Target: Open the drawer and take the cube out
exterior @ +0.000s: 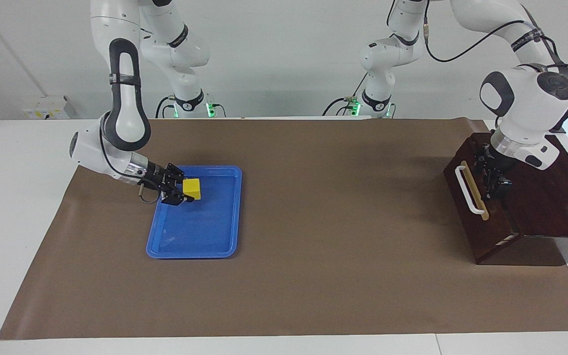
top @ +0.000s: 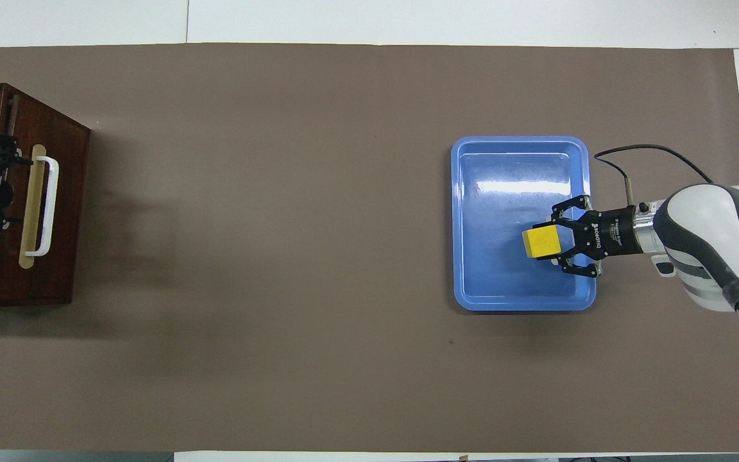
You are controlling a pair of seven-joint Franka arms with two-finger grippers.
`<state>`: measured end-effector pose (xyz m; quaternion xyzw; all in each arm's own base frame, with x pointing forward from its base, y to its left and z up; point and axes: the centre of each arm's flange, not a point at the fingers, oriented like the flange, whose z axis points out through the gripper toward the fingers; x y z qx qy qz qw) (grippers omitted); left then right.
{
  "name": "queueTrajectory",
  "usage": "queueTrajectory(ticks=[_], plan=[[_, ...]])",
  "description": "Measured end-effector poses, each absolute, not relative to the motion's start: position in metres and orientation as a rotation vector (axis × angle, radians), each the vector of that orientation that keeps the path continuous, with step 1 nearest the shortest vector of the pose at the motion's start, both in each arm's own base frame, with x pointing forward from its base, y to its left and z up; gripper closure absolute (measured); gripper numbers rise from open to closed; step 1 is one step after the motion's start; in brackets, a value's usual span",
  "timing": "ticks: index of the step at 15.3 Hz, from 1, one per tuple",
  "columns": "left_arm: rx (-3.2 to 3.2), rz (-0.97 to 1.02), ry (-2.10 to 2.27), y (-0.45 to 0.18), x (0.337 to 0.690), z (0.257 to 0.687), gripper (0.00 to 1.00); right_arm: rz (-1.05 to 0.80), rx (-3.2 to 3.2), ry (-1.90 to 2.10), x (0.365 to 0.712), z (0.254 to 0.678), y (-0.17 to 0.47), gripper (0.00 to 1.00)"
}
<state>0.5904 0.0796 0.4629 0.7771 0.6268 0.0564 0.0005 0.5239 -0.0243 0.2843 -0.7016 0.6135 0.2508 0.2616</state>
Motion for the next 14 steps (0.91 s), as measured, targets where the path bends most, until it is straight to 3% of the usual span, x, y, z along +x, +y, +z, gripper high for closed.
queueTrajectory(ticks=[8, 14], plan=[[2.512, 0.173, 1.874, 0.078, 0.590, 0.470, 0.00, 0.700, -1.886, 1.671, 0.505, 0.266, -0.043, 0.44], [2.721, 0.148, 1.533, 0.017, 0.587, 0.542, 0.00, 0.713, -1.891, 1.666, 0.499, 0.260, -0.043, 0.44]])
